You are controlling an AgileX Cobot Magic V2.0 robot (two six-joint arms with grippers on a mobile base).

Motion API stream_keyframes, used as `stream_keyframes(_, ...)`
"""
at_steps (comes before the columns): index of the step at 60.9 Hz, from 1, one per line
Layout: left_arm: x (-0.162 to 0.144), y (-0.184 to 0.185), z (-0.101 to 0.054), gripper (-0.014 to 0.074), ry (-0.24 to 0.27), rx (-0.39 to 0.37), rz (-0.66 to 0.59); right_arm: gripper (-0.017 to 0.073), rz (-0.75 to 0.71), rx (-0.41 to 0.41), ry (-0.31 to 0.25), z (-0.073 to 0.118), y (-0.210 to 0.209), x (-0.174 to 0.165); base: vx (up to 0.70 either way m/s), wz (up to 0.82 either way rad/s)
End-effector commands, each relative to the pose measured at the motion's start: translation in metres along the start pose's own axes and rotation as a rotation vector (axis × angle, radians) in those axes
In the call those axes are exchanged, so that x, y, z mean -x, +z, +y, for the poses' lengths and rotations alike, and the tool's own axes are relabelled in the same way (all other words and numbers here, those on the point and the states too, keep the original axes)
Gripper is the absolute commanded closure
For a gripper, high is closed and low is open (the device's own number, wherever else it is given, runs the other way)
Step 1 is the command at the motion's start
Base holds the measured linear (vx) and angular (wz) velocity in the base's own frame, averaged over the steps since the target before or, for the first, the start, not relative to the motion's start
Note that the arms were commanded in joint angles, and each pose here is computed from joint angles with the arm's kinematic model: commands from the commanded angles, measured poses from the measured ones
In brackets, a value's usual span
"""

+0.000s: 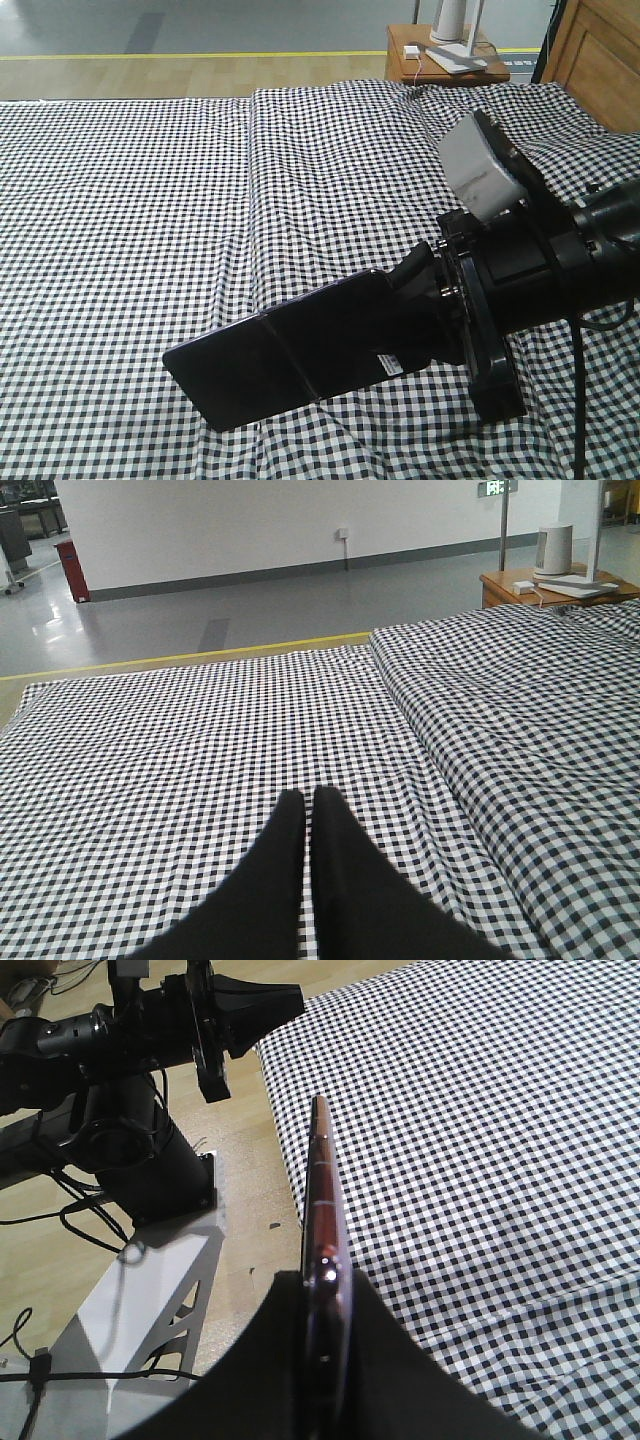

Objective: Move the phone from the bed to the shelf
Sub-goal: 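Drive the base to the wooden shelf holding the phone aloft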

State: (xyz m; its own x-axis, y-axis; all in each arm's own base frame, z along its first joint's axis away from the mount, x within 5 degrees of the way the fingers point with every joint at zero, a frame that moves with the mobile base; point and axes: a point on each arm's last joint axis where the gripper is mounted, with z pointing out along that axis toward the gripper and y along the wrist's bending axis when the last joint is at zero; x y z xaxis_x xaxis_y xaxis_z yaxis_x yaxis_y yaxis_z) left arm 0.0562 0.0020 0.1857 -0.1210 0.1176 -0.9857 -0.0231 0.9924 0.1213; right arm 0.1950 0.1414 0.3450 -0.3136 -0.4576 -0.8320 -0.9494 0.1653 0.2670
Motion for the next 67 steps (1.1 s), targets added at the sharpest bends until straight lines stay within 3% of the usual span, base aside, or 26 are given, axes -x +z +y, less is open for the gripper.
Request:
stream_keyframes(1, 0.0142, -0.0030, 0.0016, 0.0592, -0.014, 0.010, -0.107, 0.0561, -0.075, 0.078, -0.020, 0.0167, -0.0082, 0.0140, 0.00, 0.00)
stream_keyframes(34, 0.0142, -0.0030, 0.0016, 0.0592, -0.014, 0.010, -0.107, 0.0561, -0.075, 0.079, -0.020, 0.0168, -0.0083, 0.0140, -0.02, 0.10)
stream_keyframes(67, 0.0142, -0.0030, 0.0016, 0.0592, -0.014, 0.010, -0.107, 0.0561, -0.075, 0.079, -0.020, 0.0168, -0.0083, 0.0140, -0.10, 0.41)
